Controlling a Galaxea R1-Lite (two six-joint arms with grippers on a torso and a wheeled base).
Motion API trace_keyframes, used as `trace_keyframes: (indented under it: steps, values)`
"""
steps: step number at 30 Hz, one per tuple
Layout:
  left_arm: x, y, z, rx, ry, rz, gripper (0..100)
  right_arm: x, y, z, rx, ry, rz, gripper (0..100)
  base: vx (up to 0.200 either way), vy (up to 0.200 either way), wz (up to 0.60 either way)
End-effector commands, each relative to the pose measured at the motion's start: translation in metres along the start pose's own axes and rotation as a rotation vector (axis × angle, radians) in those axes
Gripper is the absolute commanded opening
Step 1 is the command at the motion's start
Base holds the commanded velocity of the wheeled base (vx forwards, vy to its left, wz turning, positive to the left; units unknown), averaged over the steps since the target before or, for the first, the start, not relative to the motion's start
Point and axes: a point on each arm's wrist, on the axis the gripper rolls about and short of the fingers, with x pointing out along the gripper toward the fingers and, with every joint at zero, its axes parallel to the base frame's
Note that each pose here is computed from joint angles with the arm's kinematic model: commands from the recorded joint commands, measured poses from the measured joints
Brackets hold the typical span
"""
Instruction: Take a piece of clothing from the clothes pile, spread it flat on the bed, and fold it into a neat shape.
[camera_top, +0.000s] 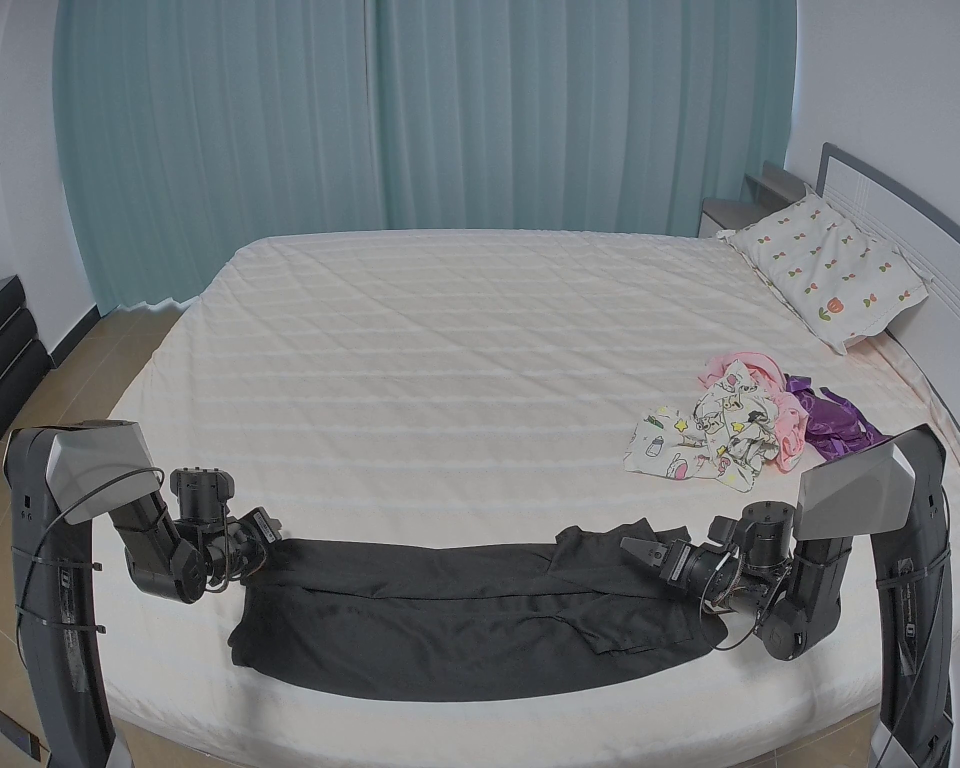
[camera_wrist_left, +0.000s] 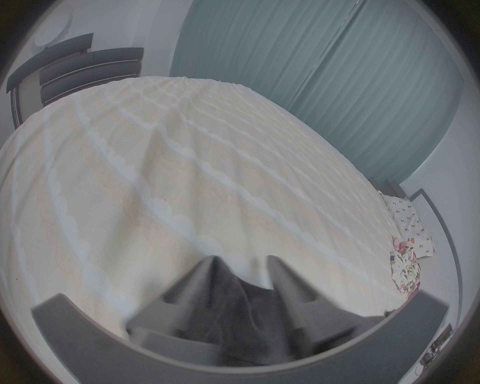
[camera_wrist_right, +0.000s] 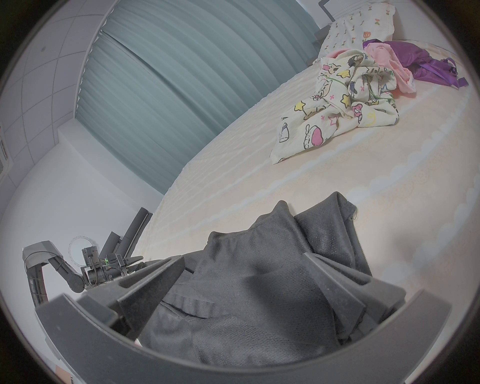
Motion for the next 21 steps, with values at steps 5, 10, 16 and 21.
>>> trace_keyframes:
  steps: [5,10,16,21]
  values:
    - [0.004,0.008,0.012,-0.032,-0.043,0.018,0,0.0,0.0,0.001,-0.002,-0.009,0.005,100,0.0,0.0,0.0]
    - [0.003,0.007,0.023,-0.107,-0.082,0.007,0,0.0,0.0,0.001,-0.002,-0.009,0.005,100,0.0,0.0,0.0]
    - [0.005,0.012,0.024,-0.122,-0.085,0.019,0,0.0,0.0,0.001,-0.002,-0.009,0.005,100,0.0,0.0,0.0]
    - [0.009,0.015,0.022,-0.124,-0.08,0.025,0,0.0,0.0,0.001,-0.003,-0.01,0.006,100,0.0,0.0,0.0]
